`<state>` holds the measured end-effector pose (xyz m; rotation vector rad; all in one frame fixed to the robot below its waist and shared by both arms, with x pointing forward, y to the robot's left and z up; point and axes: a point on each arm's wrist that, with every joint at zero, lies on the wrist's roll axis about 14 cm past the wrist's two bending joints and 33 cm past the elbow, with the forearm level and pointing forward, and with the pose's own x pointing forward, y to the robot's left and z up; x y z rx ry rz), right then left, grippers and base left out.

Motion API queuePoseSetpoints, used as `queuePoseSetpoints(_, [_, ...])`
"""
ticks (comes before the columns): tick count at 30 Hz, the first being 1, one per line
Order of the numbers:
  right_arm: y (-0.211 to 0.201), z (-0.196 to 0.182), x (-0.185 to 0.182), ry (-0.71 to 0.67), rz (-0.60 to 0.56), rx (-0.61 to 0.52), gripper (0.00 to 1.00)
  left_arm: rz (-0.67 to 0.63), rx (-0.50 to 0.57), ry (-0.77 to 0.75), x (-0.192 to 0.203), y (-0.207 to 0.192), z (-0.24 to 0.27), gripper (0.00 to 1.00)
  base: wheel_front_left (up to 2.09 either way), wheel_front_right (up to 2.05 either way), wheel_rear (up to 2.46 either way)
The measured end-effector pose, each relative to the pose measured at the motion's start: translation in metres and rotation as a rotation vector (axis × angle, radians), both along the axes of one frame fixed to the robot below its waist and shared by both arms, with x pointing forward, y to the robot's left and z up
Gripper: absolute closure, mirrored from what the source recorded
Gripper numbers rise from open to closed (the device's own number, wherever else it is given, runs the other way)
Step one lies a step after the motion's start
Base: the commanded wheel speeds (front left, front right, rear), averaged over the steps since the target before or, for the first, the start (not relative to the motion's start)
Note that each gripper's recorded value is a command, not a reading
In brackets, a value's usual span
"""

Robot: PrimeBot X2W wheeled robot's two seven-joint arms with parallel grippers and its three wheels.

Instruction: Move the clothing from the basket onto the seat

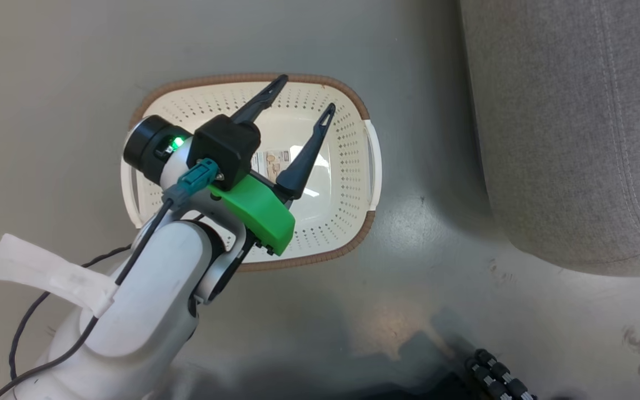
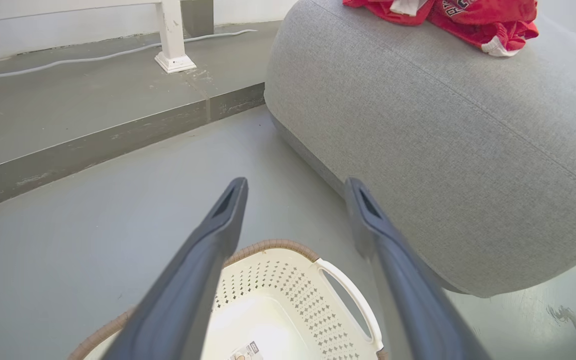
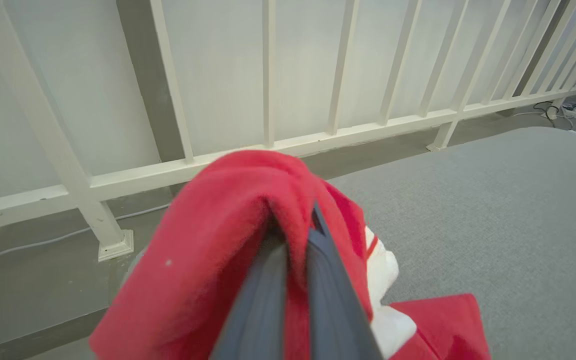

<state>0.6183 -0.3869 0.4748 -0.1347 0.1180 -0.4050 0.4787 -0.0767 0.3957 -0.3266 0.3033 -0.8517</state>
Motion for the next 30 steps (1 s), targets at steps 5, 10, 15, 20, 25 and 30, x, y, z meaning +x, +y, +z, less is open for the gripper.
queuePoseSetpoints(5, [-0.012,-0.031,-0.018,0.083,-0.047,0.007,1.00,-0.012,-0.003,0.011,0.000,-0.004,-0.007,0.00,0.00,0.00,0.00])
queuePoseSetpoints(10, [-0.021,-0.055,-0.039,0.166,-0.085,0.022,1.00,-0.027,-0.010,0.008,-0.001,-0.009,-0.006,0.00,0.00,0.00,0.00])
queuePoseSetpoints(15, [-0.027,-0.053,-0.047,0.168,-0.103,0.014,0.29,-0.038,-0.016,0.000,-0.002,-0.013,-0.002,0.00,0.00,0.00,0.00])
queuePoseSetpoints(20, [-0.022,-0.051,-0.050,0.156,-0.092,0.020,0.00,-0.045,-0.017,-0.007,-0.002,-0.016,0.001,0.00,0.00,0.00,0.00])
queuePoseSetpoints(25, [-0.013,-0.052,-0.055,0.157,-0.054,0.030,0.00,-0.044,-0.015,-0.016,0.002,-0.017,0.002,0.00,0.00,0.00,0.00])
queuePoseSetpoints(30, [-0.009,-0.047,-0.066,0.135,-0.012,0.020,0.00,-0.050,-0.027,-0.029,0.004,-0.022,0.008,0.00,0.00,0.00,0.00])
